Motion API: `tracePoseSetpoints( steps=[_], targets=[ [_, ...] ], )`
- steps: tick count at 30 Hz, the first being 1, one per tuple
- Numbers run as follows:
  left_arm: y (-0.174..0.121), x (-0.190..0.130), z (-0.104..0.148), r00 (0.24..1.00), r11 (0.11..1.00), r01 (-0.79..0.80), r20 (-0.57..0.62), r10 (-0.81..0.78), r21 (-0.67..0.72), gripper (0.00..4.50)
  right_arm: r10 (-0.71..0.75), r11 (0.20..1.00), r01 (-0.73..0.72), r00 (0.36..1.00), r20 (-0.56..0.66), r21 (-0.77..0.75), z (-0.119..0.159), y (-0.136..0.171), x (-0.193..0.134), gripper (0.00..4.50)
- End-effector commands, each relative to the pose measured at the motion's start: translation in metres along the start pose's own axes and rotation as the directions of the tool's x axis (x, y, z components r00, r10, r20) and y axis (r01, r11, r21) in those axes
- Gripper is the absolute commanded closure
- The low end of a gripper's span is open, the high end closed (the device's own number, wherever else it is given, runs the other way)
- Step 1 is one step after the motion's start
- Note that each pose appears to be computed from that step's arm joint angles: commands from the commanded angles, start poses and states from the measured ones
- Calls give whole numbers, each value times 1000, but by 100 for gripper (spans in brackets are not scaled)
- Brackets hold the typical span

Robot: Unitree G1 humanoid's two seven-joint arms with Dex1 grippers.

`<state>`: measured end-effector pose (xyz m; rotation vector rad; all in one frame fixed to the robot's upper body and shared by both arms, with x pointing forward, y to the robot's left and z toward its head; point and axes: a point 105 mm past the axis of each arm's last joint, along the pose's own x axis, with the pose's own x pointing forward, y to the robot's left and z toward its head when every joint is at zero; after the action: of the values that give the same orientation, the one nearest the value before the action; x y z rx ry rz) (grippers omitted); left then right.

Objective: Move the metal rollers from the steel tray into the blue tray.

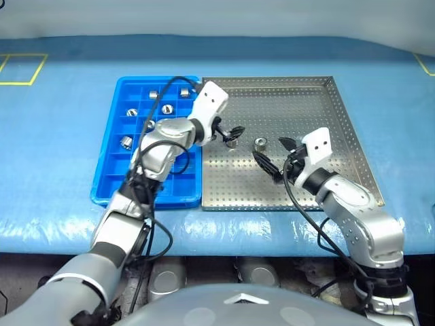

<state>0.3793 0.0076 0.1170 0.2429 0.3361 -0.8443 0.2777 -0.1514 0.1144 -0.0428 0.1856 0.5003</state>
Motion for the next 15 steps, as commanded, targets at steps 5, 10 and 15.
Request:
tracePoseSetpoints(
  steps=[5,10,15],
  targets=[
    [2,18,-19,985,981,24,-172,9,191,10,-86,996,86,994,65,0,10,-2,-17,0],
    [16,10,-25,975,971,-15,-211,67,238,10,-101,995,101,993,66,7,9,-4,-18,0],
    [31,-2,-24,974,975,-67,-200,110,213,10,-98,995,98,992,74,9,12,-4,-14,0]
  ],
)
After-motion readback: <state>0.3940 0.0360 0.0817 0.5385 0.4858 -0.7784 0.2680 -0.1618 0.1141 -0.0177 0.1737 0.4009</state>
